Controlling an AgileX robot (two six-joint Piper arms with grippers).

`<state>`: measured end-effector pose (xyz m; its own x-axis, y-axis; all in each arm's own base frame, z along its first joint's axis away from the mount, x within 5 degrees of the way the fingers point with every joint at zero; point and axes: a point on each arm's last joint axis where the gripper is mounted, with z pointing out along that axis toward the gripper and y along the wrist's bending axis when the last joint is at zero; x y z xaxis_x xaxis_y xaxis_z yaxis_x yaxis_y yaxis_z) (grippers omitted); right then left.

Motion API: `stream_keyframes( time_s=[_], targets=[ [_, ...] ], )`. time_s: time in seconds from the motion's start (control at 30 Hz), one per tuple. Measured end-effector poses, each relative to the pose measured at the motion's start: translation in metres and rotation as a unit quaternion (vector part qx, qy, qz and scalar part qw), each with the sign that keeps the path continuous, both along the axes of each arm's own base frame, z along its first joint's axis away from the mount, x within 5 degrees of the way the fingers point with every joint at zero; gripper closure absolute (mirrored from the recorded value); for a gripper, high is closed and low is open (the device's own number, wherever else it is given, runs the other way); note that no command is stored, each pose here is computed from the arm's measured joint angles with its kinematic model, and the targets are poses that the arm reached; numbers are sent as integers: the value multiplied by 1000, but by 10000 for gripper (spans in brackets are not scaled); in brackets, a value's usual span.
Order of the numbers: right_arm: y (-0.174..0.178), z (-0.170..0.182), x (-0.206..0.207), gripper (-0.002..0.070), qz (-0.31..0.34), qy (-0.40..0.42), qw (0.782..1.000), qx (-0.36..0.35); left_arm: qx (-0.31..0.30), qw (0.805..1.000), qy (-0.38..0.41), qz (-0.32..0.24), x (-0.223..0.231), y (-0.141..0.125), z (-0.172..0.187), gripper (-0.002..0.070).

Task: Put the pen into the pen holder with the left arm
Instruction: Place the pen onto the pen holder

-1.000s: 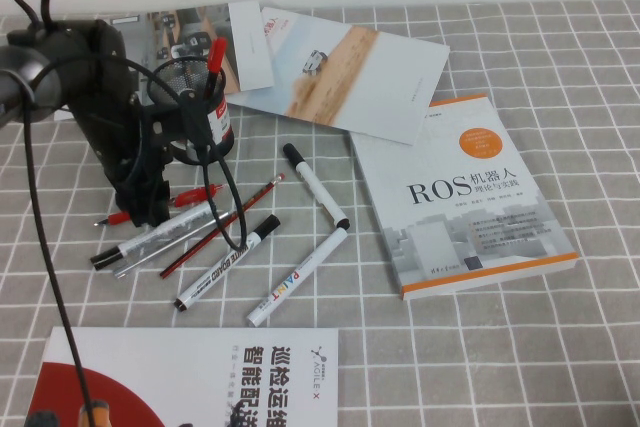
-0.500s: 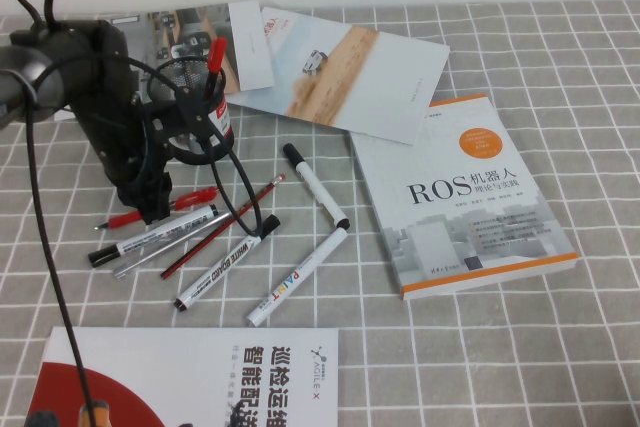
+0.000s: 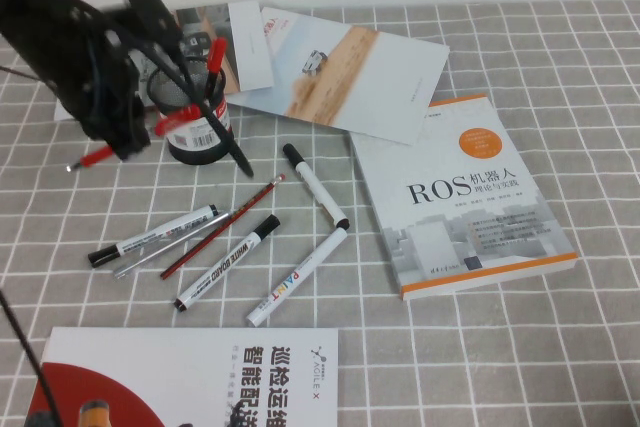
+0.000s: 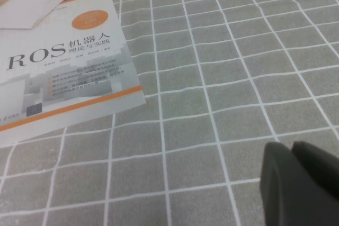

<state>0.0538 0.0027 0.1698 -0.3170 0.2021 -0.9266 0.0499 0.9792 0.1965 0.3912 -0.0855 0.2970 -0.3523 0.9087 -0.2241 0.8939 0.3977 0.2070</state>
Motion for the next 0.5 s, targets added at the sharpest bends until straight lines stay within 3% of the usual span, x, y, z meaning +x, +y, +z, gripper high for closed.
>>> stream_keyframes(
  time_s=[0.27,0.37,0.5],
  targets=[
    [0,0,0,692,0,0,1000,0,-120,990,-62,35,-46,-6,76,605],
    [0,0,0,691,0,0,1000,0,-163,984,-60,43,-58,-12,82,605],
    [0,0,0,691,0,0,1000,0,-173,982,-46,51,-69,-21,68,605]
  ],
)
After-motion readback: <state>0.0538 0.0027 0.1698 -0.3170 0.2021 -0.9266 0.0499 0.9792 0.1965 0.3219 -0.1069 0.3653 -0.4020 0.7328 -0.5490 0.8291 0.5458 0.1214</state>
